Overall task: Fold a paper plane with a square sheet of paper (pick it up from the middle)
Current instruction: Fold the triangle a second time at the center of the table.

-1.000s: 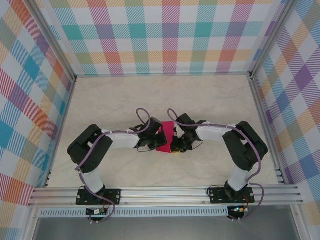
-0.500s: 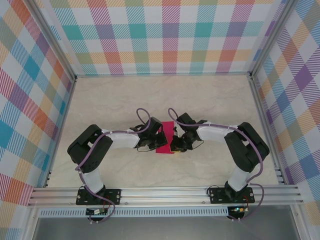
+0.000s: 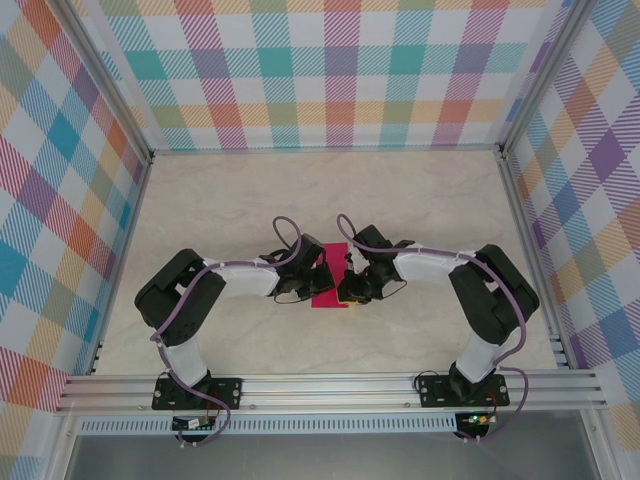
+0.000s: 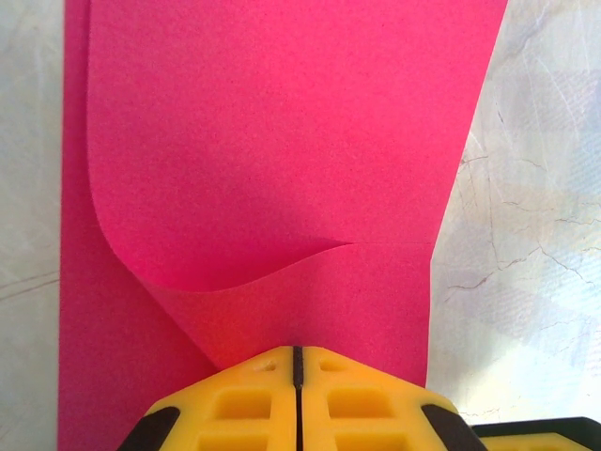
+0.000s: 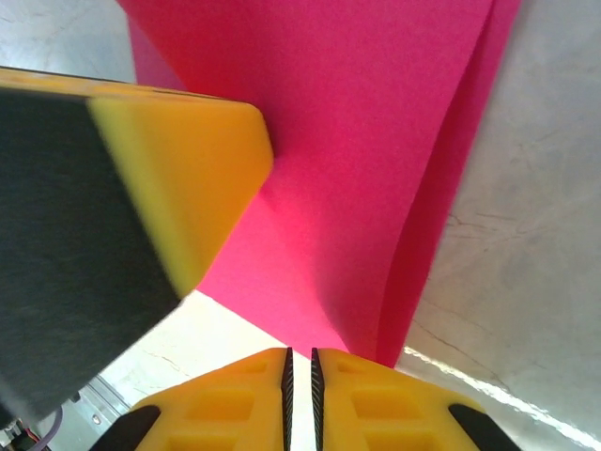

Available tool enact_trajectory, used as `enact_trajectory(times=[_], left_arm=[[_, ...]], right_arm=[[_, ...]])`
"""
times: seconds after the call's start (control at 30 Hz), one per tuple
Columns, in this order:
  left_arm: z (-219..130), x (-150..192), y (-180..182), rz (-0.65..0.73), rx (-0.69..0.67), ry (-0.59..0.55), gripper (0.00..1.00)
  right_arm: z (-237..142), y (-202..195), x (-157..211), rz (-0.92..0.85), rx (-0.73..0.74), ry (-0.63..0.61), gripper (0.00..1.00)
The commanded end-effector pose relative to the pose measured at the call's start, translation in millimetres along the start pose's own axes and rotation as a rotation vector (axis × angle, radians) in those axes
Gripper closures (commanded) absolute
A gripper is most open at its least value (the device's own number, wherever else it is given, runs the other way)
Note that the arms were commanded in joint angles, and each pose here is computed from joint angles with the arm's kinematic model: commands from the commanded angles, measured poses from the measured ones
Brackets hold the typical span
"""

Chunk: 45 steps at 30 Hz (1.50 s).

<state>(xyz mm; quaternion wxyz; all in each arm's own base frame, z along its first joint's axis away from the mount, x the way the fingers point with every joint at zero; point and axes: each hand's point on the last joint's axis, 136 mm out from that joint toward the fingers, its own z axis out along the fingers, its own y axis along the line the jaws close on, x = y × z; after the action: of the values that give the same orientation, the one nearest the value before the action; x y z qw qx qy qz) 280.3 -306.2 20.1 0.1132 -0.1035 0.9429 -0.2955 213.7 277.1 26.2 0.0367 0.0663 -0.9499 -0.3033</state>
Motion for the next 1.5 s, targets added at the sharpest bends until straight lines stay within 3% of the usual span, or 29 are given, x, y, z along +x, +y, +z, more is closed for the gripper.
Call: enact_trajectory(times=[0.0, 0.47, 0.7, 1.2, 1.47], left_arm=[[6, 5, 38, -0.033, -0.125, 0.0, 0.93], [5, 5, 40, -0.036, -0.133, -0.002, 0.93], [5, 5, 39, -0.036, -0.131, -0.001, 0.93], [4, 4, 38, -0.034, -0.133, -0.003, 0.93], [2, 3, 35, -0.031, -0.126, -0.008, 0.93]], right_arm=[[9, -8, 10, 0.037, 0.0, 0.048, 0.84], [18, -20, 15, 0.066, 0.033, 0.087, 0.85], [-16, 14, -5, -0.018, -0.03, -0.038, 0.84], [14, -26, 7, 0.063, 0.079, 0.048, 0.86], [-10, 10, -16, 0.004, -0.011, -0.05, 0.86]])
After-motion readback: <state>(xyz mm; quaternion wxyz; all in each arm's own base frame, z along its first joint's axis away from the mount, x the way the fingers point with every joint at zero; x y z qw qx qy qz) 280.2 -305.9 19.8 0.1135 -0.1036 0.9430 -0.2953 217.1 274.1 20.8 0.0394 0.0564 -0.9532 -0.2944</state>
